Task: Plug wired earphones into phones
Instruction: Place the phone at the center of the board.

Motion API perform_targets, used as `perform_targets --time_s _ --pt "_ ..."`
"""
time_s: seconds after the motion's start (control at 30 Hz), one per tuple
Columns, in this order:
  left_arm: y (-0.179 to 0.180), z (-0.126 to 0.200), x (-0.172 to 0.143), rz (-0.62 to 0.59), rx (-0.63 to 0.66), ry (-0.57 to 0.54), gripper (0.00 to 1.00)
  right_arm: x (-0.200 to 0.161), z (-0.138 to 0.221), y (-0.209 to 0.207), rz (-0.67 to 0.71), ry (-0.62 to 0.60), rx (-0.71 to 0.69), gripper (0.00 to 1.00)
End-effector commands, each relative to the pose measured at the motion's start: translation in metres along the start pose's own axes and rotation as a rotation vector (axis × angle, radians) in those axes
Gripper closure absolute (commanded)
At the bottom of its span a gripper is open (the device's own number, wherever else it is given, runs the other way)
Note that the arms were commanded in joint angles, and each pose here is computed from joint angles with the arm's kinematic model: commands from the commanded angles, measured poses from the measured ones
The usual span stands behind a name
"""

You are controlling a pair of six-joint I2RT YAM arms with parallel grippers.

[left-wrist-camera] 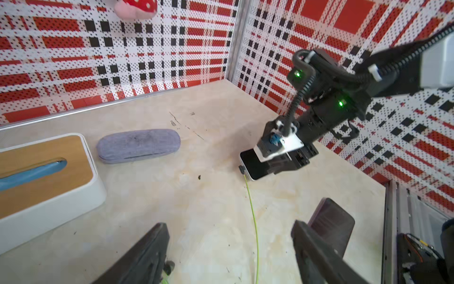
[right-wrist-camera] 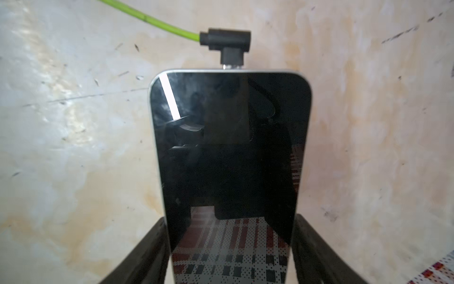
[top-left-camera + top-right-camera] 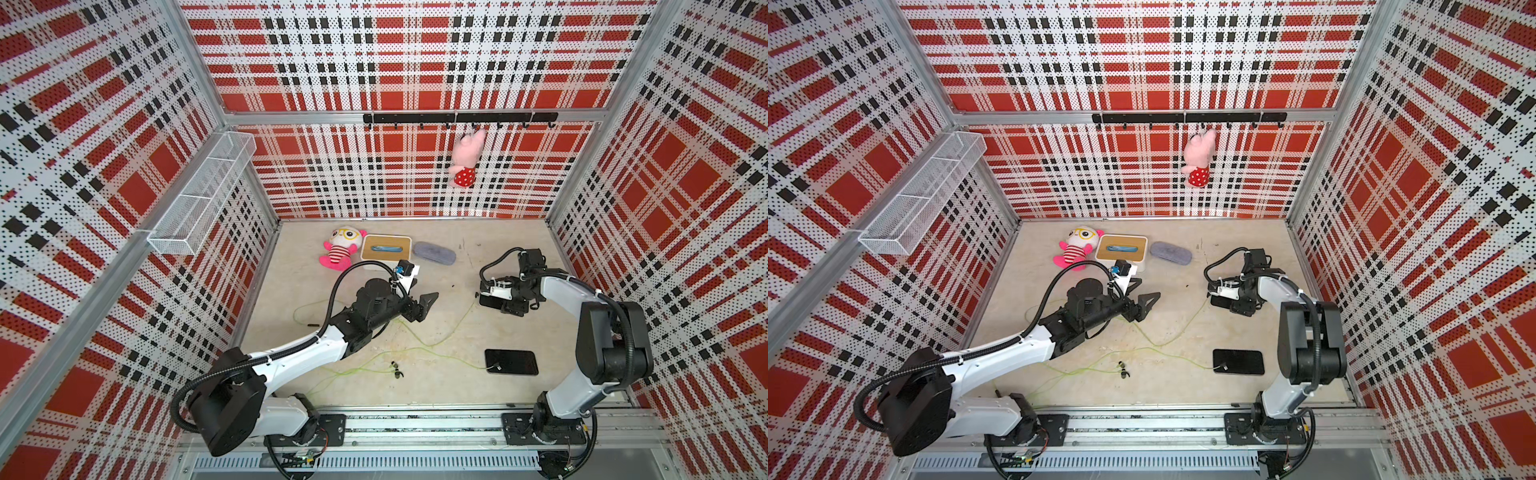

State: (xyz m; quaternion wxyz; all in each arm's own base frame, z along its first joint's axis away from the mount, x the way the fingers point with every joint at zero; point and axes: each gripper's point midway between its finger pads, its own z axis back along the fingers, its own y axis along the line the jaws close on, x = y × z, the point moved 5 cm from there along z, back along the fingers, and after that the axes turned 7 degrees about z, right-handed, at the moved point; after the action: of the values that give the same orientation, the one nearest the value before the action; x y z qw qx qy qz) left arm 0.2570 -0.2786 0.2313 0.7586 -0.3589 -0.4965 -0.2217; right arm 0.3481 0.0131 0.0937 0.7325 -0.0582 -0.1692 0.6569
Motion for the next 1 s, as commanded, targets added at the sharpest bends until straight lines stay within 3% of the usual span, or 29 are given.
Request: perform_targets --time_s 0.0,0.27,0.37,0.47,0.5,0.7,0.87,0.97 --pt "-0.010 0.002 -0.005 -0.065 -0.005 0.015 0.17 -0.004 0.002 0.001 -0.047 -0.009 0.070 0.50" --pt "-0.028 -0.010 -0.041 -0.196 -0.060 0.163 0.17 -0.006 -0.013 0.007 -0.076 -0.012 0.192 0.37" --pt "-0.034 -0.017 -0.053 -0.245 -0.067 0.217 0.16 -0.004 -0.013 0.006 -0.085 -0.034 0.203 0.27" --pt "-0.042 -0.025 -0.066 -0.297 -0.085 0.273 0.15 0.001 -0.002 0.000 -0.094 -0.061 0.143 0.04" --pt "-0.047 -0.027 -0.071 -0.322 -0.094 0.289 0.14 0.005 0.005 -0.004 -0.103 -0.082 0.112 0.00" --pt "-0.085 -0.037 -0.106 -0.524 -0.227 0.400 0.15 0.020 0.073 -0.051 -0.345 -0.229 -0.259 0.00" --pt "-0.104 -0.059 -0.137 -0.676 -0.276 0.537 0.22 0.018 0.150 -0.077 -0.735 -0.398 -0.607 0.00" --pt "-0.111 -0.076 -0.157 -0.746 -0.272 0.636 0.29 0.008 0.187 -0.075 -0.988 -0.441 -0.734 0.00"
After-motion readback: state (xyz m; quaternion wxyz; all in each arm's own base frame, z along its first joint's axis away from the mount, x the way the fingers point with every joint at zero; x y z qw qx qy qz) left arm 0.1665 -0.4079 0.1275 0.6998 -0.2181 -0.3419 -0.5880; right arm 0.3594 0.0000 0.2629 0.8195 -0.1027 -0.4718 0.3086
